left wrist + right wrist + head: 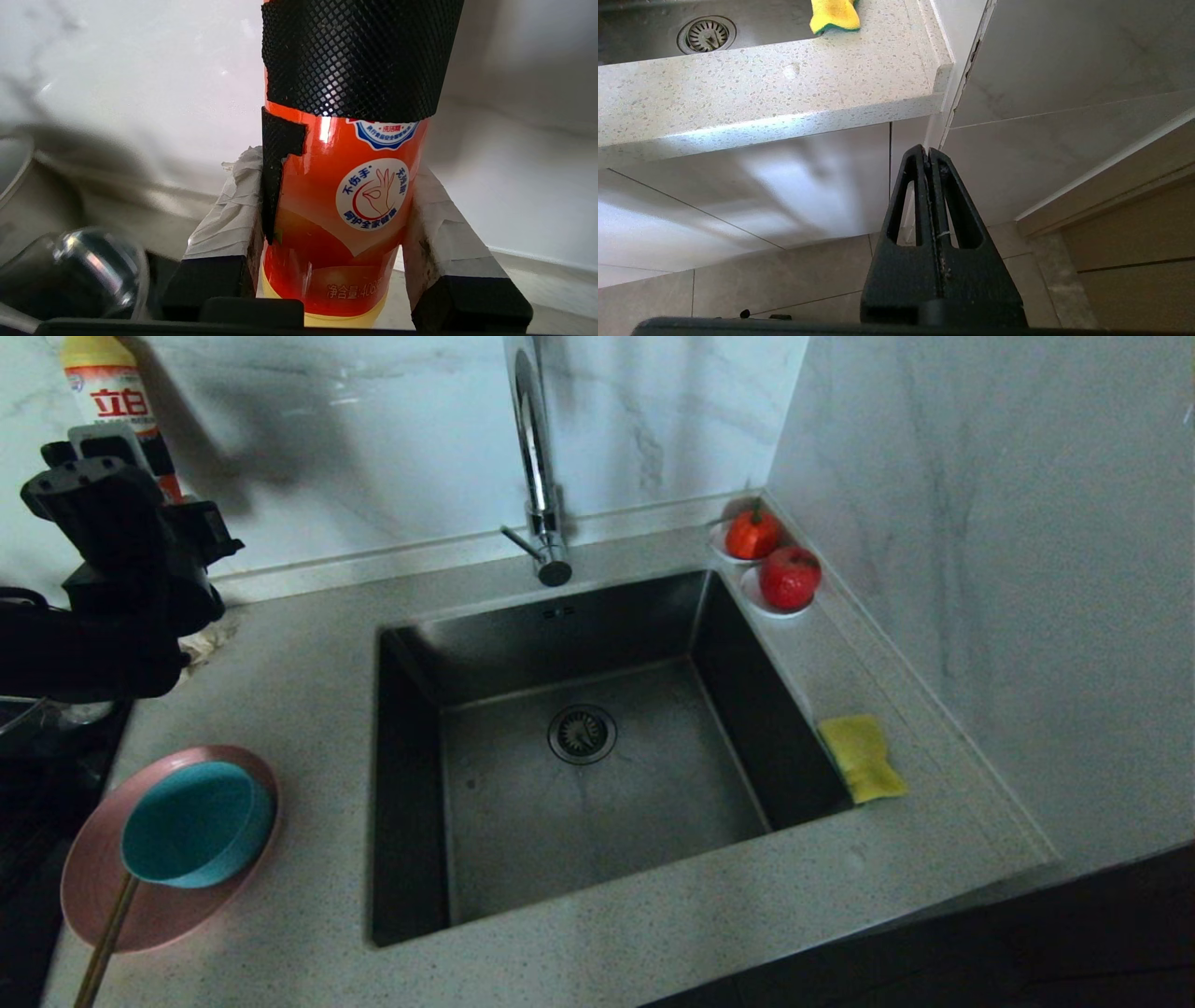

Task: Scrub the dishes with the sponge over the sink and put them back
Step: Place the dish soap on the table

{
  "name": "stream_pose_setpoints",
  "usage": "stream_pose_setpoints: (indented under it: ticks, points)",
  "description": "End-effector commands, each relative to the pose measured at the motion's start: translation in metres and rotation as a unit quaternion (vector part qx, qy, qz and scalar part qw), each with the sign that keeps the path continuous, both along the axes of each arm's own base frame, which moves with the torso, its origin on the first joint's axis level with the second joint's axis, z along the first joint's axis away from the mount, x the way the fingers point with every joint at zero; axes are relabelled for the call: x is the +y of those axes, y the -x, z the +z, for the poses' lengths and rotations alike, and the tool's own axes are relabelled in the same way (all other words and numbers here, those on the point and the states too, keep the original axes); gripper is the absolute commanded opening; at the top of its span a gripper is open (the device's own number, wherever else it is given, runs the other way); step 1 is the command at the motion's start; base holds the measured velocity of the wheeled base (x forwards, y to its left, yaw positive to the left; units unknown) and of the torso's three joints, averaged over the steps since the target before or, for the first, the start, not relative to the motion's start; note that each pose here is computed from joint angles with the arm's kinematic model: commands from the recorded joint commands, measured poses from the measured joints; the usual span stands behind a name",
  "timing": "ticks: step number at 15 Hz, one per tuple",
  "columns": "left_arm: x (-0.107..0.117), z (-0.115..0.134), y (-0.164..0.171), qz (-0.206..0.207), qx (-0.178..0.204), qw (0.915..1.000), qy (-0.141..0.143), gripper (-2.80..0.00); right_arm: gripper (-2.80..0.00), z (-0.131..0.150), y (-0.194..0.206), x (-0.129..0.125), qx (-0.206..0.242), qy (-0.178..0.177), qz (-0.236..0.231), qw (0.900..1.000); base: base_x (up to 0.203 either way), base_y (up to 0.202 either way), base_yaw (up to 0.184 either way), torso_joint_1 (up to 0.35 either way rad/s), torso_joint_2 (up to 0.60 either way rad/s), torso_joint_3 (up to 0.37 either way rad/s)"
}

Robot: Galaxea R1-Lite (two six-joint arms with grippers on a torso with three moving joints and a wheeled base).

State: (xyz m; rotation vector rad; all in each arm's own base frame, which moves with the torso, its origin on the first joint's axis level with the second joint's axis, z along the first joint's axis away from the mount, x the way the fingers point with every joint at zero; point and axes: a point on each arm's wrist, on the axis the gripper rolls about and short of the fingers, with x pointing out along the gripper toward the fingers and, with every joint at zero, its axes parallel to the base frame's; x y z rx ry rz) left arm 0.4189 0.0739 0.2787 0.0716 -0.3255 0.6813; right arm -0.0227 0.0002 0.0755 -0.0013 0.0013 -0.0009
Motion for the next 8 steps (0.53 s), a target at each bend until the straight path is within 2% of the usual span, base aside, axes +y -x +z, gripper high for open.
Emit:
stream_pose_setpoints:
  ticks: [1,3,6,8]
  points:
    - [0.002,-0.007,-0.013,0.018,-0.008,0.9998,0.006,-2.80,-2.80,0.000,0.000,0.000,0.000,0.000,0.000,1.000,0.000,0.000,0.000,0.000,0.00,0.000]
    - [0.004,-0.010,-0.019,0.032,-0.011,0.9993,0.012,-2.80,-2.80,0.000,0.000,0.000,0.000,0.000,0.000,1.000,0.000,0.000,0.000,0.000,0.00,0.000]
    - [0.002,-0.022,-0.026,0.026,-0.012,0.9992,0.026,-2.80,-2.80,0.000,0.000,0.000,0.000,0.000,0.000,1.000,0.000,0.000,0.000,0.000,0.00,0.000]
    - [-0.001,-0.028,-0.030,0.036,-0.026,0.9985,0.031,-2.80,-2.80,0.000,0.000,0.000,0.000,0.000,0.000,1.000,0.000,0.000,0.000,0.000,0.00,0.000]
